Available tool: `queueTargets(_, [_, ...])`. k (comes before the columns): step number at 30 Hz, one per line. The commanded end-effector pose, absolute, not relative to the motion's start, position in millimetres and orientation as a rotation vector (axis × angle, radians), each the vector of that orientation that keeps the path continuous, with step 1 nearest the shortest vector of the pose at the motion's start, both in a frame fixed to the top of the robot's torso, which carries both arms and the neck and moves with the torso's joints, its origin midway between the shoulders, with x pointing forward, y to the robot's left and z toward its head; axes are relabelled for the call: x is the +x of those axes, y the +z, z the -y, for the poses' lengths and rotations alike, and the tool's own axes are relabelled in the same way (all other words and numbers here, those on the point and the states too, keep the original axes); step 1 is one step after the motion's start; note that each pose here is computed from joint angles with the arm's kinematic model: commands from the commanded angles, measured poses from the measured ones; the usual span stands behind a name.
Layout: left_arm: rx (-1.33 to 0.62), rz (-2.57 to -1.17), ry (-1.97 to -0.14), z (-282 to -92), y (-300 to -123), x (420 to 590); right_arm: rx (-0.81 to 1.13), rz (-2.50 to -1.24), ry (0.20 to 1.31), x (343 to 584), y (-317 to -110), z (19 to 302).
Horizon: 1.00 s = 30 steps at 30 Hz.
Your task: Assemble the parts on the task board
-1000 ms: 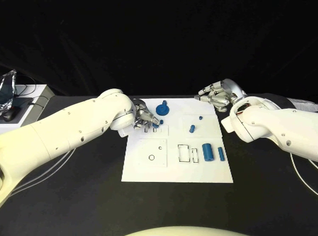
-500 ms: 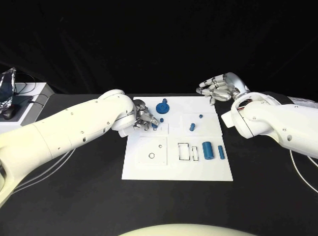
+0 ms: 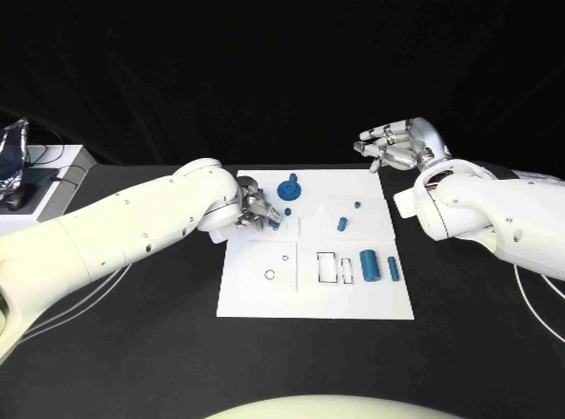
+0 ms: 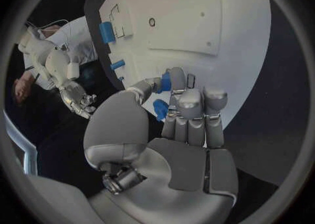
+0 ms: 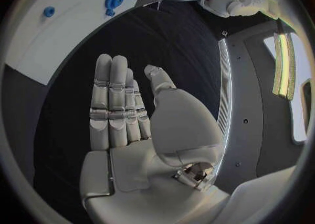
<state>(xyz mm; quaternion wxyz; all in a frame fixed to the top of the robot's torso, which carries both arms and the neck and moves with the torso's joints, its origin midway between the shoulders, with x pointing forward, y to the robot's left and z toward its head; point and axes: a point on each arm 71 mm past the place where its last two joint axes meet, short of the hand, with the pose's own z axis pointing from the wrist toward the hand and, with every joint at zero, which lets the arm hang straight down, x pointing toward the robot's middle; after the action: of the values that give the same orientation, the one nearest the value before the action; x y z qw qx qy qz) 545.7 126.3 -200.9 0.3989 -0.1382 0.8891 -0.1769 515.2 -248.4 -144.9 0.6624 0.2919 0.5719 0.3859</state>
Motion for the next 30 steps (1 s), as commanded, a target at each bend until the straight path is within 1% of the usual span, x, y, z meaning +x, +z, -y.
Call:
queueTargets(1, [-0.315,-2.264,-0.433,-125.4,-201.4,543.9,0.667,-1.254,0.902,515.1,-142.1,248.7])
queueTargets(30, [-0.259,-2.285,-0.399,-123.9,-207.7,540.4,0.662,-1.271,0.921,516.2,-143.0,247.4])
